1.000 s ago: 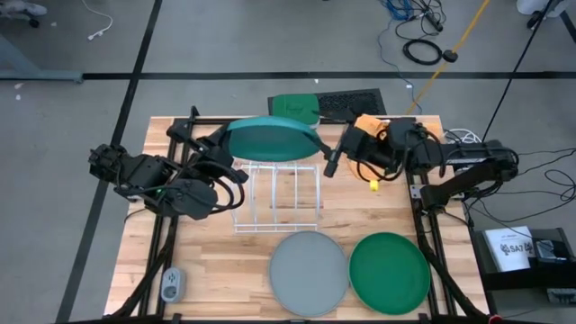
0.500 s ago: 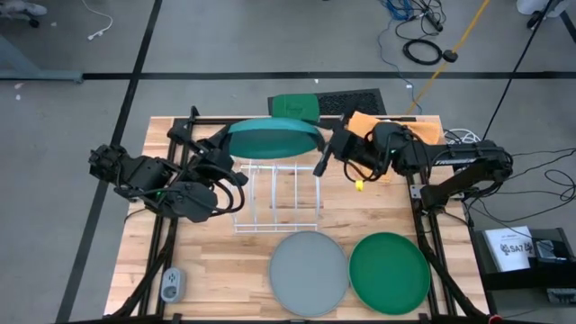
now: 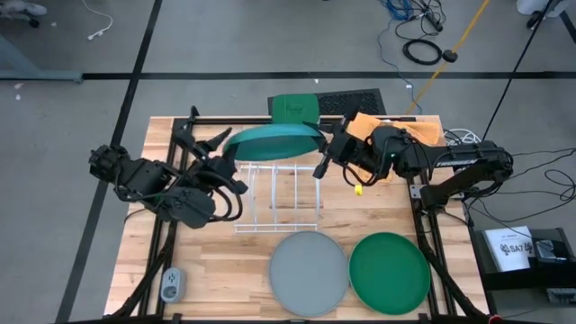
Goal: Sort dishes
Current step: Put the green plate into the dish rack
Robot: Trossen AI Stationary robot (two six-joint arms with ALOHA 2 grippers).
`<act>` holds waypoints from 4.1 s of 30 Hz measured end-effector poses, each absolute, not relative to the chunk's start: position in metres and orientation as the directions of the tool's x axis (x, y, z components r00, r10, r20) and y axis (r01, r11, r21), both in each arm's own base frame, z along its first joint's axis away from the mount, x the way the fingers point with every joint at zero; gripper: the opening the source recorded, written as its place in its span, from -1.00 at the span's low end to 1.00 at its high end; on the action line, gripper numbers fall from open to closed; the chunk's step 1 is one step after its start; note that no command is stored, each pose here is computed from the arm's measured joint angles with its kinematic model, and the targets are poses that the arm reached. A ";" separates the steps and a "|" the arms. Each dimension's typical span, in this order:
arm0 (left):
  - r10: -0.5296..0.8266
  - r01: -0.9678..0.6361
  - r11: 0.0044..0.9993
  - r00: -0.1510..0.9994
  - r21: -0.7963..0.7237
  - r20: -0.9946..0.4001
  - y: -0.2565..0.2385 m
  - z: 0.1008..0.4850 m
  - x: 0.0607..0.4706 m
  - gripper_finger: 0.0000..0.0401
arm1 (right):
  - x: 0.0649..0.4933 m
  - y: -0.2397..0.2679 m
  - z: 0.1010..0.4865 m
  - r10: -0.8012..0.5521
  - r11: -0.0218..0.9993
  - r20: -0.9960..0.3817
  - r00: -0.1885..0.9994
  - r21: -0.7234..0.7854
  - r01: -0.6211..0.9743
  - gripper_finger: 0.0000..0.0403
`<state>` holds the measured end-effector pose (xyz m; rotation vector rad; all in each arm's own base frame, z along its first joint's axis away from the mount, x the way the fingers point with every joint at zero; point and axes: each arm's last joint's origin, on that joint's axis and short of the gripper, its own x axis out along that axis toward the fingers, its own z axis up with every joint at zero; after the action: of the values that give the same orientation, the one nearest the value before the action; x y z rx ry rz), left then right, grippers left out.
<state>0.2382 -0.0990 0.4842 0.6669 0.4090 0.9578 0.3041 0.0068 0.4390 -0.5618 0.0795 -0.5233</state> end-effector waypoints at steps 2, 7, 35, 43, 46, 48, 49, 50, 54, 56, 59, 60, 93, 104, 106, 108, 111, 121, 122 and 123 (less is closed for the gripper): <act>0.843 -0.606 0.410 0.537 0.682 -0.030 -0.103 0.484 0.236 -0.23 | 0.304 0.007 0.438 -0.495 0.713 0.061 0.867 -0.541 0.446 -0.92; 0.789 -0.575 0.472 0.614 0.669 -0.030 -0.124 0.486 0.225 -0.15 | 0.302 0.005 0.430 -0.521 0.655 -0.013 0.853 -0.647 0.390 -0.92; 0.515 -0.433 0.812 0.847 0.390 -0.133 -0.189 0.428 0.166 -0.14 | 0.295 0.007 0.428 -0.452 0.198 -0.075 0.889 -0.980 0.018 -0.92; 0.511 -0.430 0.829 0.842 0.357 -0.172 -0.191 0.411 0.167 -0.14 | 0.272 0.011 0.433 -0.442 0.181 -0.134 0.887 -0.982 -0.057 -0.92; 0.513 -0.427 0.825 0.840 0.370 -0.174 -0.191 0.407 0.167 -0.14 | 0.253 0.015 0.445 -0.413 0.214 -0.104 0.905 -0.977 -0.015 -0.92; 0.514 -0.426 0.823 0.840 0.376 -0.175 -0.191 0.405 0.168 -0.14 | 0.239 0.016 0.452 -0.380 0.241 -0.086 0.921 -0.971 0.008 -0.92; 0.515 -0.425 0.822 0.840 0.378 -0.175 -0.191 0.405 0.168 -0.14 | 0.233 0.016 0.456 -0.349 0.262 -0.078 0.934 -0.965 0.017 -0.92; 0.516 -0.427 0.821 0.839 0.379 -0.175 -0.191 0.404 0.168 -0.14 | 0.227 0.016 0.458 -0.312 0.284 -0.075 0.947 -0.959 0.018 -0.92; 0.524 -0.434 0.817 0.834 0.380 -0.174 -0.190 0.404 0.170 -0.14 | 0.210 0.017 0.462 -0.177 0.362 -0.092 0.980 -0.932 -0.022 -0.92; 0.530 -0.439 0.813 0.830 0.382 -0.173 -0.188 0.404 0.171 -0.14 | 0.206 0.016 0.462 -0.129 0.382 -0.107 0.986 -0.923 -0.050 -0.92; 0.539 -0.449 0.808 0.824 0.383 -0.172 -0.187 0.405 0.173 -0.14 | 0.205 0.015 0.462 -0.043 0.402 -0.118 0.992 -0.911 -0.091 -0.92; 0.542 -0.451 0.807 0.823 0.382 -0.172 -0.186 0.405 0.174 -0.14 | 0.205 0.014 0.462 -0.007 0.406 -0.118 0.993 -0.908 -0.105 -0.92; 0.537 -0.464 0.822 0.824 0.329 -0.179 -0.188 0.406 0.178 -0.14 | 0.266 -0.095 0.480 0.484 0.497 -0.246 0.840 -0.713 -0.495 -0.92; 0.533 -0.456 0.825 0.825 0.334 -0.190 -0.188 0.405 0.178 -0.14 | 0.274 -0.121 0.467 0.458 0.571 -0.262 0.850 -0.646 -0.507 -0.92; 0.532 -0.455 0.825 0.825 0.334 -0.191 -0.188 0.405 0.178 -0.14 | 0.276 -0.123 0.465 0.477 0.573 -0.259 0.840 -0.633 -0.521 -0.92; 0.532 -0.455 0.825 0.825 0.335 -0.191 -0.188 0.405 0.178 -0.14 | 0.276 -0.126 0.463 0.486 0.576 -0.259 0.835 -0.624 -0.528 -0.92; 0.532 -0.455 0.825 0.825 0.335 -0.191 -0.188 0.405 0.178 -0.14 | 0.282 -0.133 0.457 0.488 0.586 -0.267 0.831 -0.606 -0.539 -0.92; 0.531 -0.457 0.828 0.825 0.326 -0.191 -0.188 0.405 0.178 -0.14 | 0.316 -0.163 0.412 0.582 0.588 -0.276 0.765 -0.507 -0.630 -0.92; 0.531 -0.458 0.828 0.826 0.324 -0.191 -0.188 0.405 0.178 -0.14 | 0.319 -0.167 0.407 0.583 0.590 -0.280 0.762 -0.498 -0.635 -0.92; 0.531 -0.458 0.828 0.826 0.323 -0.191 -0.188 0.405 0.178 -0.14 | 0.323 -0.171 0.401 0.591 0.592 -0.279 0.757 -0.488 -0.642 -0.92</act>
<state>0.1778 -0.1882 0.4054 0.2706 0.2799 0.5323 0.3225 -0.1705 0.4013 -0.6034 0.0911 0.7182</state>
